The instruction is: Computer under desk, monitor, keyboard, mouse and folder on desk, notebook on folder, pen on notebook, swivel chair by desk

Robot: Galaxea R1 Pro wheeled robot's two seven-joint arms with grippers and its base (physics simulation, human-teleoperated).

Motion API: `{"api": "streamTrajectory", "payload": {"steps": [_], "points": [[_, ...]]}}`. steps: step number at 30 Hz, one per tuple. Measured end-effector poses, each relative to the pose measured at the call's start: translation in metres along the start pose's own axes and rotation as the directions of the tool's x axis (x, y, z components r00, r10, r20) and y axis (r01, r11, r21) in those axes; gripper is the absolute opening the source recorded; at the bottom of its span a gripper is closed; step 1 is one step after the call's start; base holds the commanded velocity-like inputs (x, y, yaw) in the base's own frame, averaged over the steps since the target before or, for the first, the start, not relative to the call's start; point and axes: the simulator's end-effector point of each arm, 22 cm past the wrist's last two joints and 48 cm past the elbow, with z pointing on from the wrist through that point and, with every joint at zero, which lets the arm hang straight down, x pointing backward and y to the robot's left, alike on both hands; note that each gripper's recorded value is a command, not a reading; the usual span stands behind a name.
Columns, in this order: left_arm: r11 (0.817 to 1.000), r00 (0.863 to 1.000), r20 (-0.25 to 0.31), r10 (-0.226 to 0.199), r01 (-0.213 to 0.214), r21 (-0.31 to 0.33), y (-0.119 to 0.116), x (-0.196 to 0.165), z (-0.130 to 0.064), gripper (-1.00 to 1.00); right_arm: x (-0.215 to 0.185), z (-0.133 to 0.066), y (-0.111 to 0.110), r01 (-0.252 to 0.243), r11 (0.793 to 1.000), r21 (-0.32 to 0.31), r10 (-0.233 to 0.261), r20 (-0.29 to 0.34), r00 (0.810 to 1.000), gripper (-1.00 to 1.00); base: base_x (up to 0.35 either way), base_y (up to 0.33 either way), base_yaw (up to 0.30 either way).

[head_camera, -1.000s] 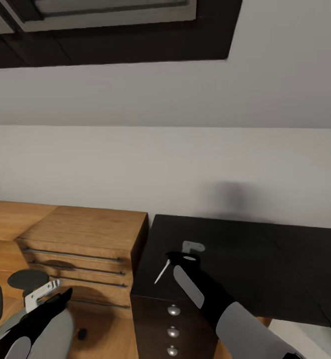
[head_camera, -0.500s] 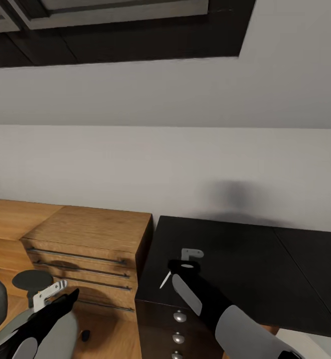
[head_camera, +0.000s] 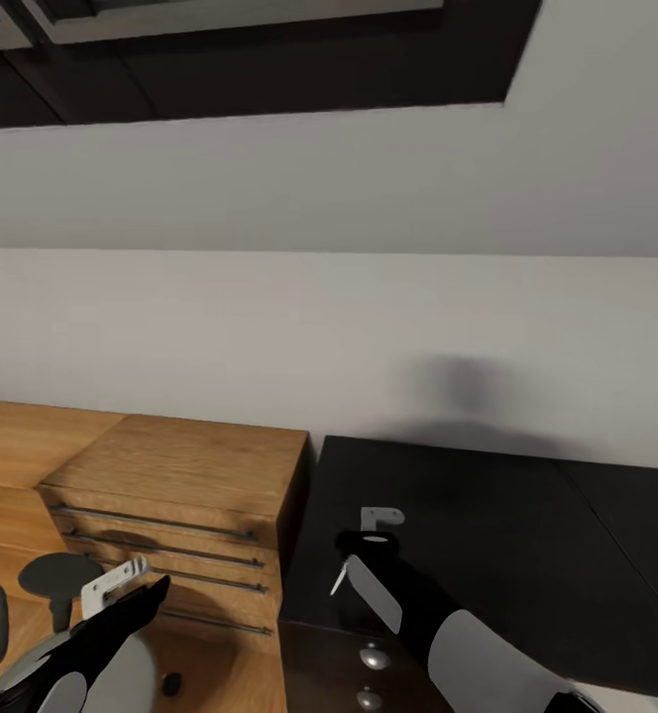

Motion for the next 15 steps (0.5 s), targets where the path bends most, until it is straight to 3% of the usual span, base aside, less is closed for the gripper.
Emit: {"api": "streamTrajectory", "payload": {"steps": [12,15], "points": [[1.000,1.000,0.003,-0.002,0.002,-0.003,0.002,-0.002,0.000,1.00,0.023,0.007,-0.010,0.015,1.000,0.027,-0.013,-0.055,0.998,1.00,0.027,0.024,0.000],[1.000,1.000,0.013,-0.014,0.014,-0.016,0.010,-0.007,0.000,1.00,0.032,0.007,-0.012,0.034,0.999,0.029,-0.031,-0.096,0.995,1.00,0.000,0.000,0.000]]}}
